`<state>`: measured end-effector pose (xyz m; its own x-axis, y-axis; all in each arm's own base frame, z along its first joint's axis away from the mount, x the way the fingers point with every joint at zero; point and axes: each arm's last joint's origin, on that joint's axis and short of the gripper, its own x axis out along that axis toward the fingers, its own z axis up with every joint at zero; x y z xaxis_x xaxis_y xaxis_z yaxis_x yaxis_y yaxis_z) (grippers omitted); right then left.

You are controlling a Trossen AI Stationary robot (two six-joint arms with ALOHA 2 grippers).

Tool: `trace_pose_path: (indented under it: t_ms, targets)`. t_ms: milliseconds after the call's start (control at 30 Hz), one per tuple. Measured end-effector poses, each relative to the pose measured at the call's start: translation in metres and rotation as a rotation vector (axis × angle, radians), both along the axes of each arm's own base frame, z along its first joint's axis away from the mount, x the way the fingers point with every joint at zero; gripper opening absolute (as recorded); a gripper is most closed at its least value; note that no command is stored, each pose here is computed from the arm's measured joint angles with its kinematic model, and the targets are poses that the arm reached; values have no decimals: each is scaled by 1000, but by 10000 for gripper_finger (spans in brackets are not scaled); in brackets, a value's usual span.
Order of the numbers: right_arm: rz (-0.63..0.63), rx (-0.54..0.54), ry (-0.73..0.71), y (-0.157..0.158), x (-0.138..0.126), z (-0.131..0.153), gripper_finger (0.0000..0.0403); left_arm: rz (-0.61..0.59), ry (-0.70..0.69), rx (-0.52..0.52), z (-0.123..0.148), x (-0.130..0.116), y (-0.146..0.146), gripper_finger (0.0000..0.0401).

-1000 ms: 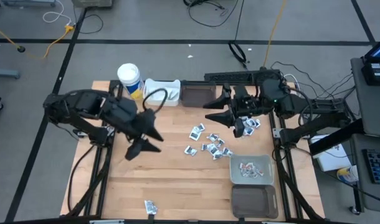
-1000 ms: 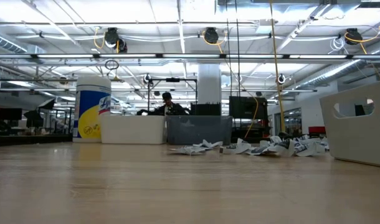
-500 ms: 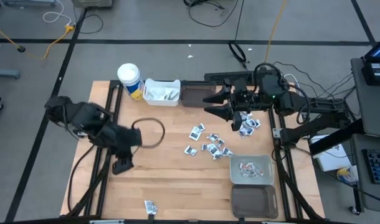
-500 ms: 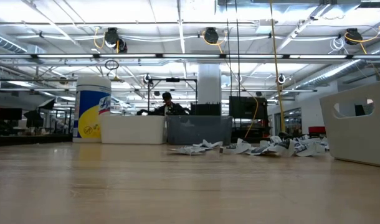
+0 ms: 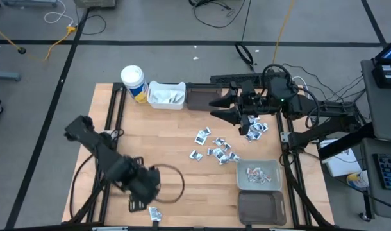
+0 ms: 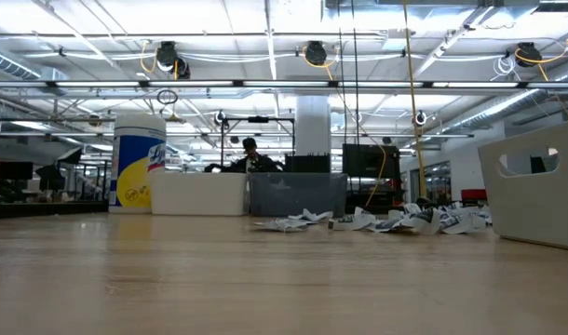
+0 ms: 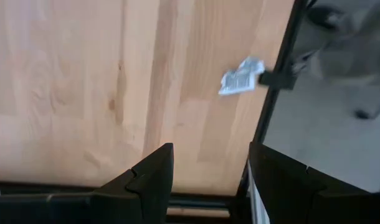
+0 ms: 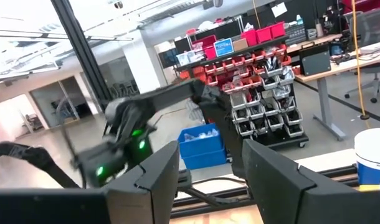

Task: Pick & Place First Aid Supplies
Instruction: Put the orange ointment pack into the gray bin

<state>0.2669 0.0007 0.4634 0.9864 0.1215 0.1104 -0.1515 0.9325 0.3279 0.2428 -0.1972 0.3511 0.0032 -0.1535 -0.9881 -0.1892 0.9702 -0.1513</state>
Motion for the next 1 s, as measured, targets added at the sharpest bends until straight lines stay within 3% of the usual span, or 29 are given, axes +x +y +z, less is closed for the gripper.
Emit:
trace_pose_path:
  t_ms: [267,633,1000]
  targets:
    - [37,-31,-13,1,-3,2,171,40,3,116,-39,6,-44,214]
    - [51,-37,-15,2,-4,2,171,27,48,142,-97,26,-83,214]
    - [51,-37,-11,2,-4,2,171,28,90,149,-158,9,-95,214]
